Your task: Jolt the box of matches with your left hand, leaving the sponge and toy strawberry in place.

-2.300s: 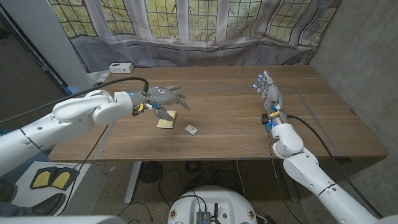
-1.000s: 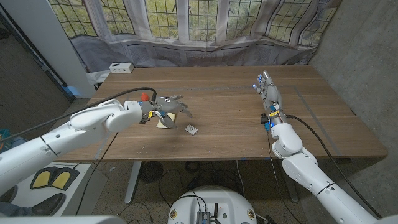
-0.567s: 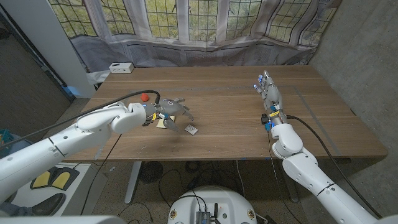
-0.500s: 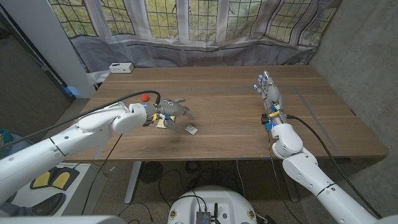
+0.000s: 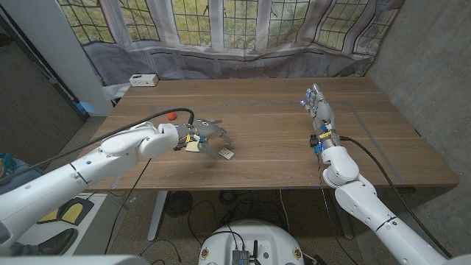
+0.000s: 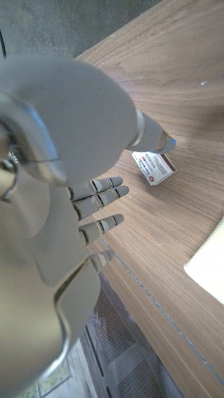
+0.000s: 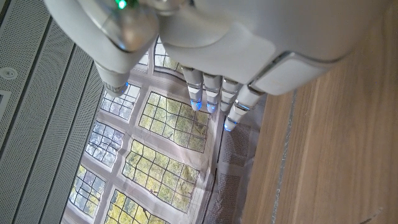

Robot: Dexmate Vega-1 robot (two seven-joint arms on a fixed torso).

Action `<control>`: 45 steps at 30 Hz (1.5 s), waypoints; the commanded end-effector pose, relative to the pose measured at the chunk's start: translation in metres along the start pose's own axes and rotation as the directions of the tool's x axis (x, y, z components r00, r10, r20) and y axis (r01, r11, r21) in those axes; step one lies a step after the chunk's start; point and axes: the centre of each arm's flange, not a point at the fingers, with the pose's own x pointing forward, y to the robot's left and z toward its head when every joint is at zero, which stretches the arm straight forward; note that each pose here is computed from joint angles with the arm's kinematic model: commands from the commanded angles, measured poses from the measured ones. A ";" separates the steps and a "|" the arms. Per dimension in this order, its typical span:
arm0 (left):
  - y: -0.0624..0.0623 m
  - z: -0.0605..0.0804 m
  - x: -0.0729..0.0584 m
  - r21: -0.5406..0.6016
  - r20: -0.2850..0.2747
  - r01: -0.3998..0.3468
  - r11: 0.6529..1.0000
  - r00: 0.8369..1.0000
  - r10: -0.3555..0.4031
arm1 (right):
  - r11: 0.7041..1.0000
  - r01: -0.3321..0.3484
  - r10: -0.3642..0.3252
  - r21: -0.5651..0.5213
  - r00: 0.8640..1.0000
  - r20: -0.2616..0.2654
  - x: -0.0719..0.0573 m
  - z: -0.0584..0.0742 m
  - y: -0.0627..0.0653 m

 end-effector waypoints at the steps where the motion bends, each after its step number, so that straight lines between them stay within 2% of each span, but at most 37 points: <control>1: -0.003 0.000 0.009 -0.015 -0.006 -0.013 1.000 1.000 0.013 | 1.000 0.003 -0.003 -0.007 1.000 0.008 0.000 0.000 -0.002; 5: -0.003 0.003 0.011 0.021 -0.007 -0.015 1.000 1.000 0.015 | 1.000 0.007 -0.007 -0.004 1.000 0.010 0.001 0.000 -0.002; 20: -0.013 0.009 0.015 0.039 -0.010 -0.029 0.999 1.000 0.030 | 1.000 -0.001 0.001 0.000 1.000 -0.001 0.004 -0.004 0.000; 28: -0.019 0.011 0.016 0.014 -0.009 -0.053 0.999 0.999 0.053 | 1.000 -0.001 0.001 -0.001 1.000 -0.004 0.004 -0.004 -0.001; 45: -0.031 0.012 0.022 -0.016 -0.010 -0.027 1.000 1.000 0.027 | 1.000 -0.002 0.002 -0.006 1.000 -0.011 0.004 -0.003 -0.001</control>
